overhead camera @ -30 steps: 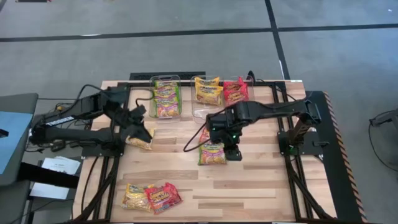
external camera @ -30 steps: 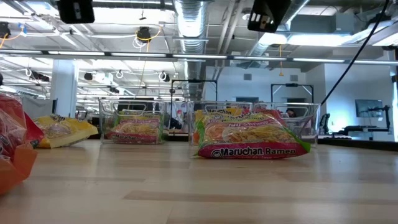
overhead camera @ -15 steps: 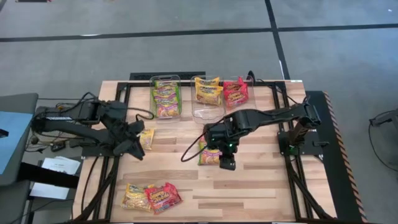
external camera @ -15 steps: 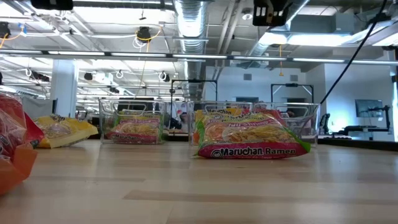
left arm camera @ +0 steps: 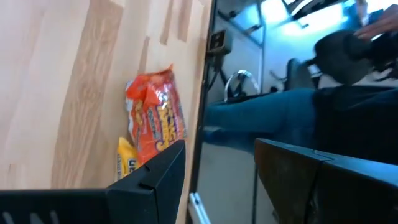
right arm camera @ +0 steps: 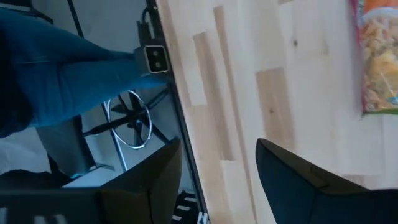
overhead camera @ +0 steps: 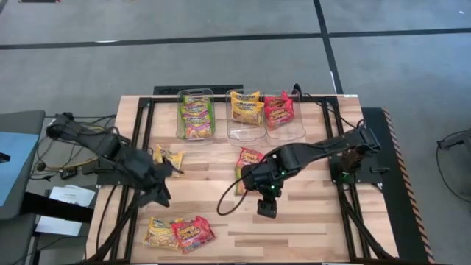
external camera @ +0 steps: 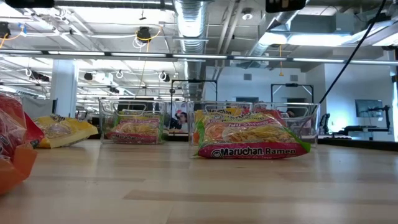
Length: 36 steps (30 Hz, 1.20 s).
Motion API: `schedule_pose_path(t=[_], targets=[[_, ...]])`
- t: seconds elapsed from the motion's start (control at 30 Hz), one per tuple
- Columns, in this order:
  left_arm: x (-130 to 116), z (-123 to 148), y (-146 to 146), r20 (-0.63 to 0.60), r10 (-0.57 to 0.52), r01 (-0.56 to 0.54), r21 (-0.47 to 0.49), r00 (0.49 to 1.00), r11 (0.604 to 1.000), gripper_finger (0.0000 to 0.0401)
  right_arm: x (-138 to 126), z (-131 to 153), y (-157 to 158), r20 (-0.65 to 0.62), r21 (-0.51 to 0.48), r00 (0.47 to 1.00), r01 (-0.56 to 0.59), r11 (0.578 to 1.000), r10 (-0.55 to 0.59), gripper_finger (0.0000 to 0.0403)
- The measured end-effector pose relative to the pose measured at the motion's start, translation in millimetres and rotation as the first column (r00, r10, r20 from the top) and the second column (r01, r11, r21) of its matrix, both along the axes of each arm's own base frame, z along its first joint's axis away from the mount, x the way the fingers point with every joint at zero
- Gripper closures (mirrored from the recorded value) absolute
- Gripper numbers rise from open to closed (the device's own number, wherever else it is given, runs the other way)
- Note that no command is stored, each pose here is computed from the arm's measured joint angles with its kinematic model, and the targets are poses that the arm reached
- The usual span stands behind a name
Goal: Sort Maruchan noodles
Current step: Put the red noodle pack into the right transparent bin
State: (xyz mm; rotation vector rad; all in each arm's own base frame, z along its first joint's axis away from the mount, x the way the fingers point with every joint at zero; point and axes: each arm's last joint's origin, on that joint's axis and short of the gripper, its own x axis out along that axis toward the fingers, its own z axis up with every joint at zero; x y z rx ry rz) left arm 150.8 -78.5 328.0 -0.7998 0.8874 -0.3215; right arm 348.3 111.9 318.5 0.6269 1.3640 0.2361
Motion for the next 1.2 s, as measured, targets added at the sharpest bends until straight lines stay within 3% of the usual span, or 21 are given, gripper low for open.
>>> schedule_pose_path(t=[0.3,0.63,1.2], targets=[[21,-24,-26,-0.067,0.008,0.003,0.165,0.998,0.986,0.0223,-3,1,22,0.041,-0.019,0.999,-0.014,1.000,0.015,0.0175],[45,-56,-43,-0.181,-0.016,0.065,0.269,0.983,0.961,0.0223,-3,1,27,0.054,-0.050,0.998,0.033,0.998,-0.031,0.0176],[86,-116,-73,-0.364,-0.024,0.122,0.248,0.931,0.961,0.0223,1,4,29,0.109,-0.036,0.993,0.038,0.999,-0.034,0.0176]])
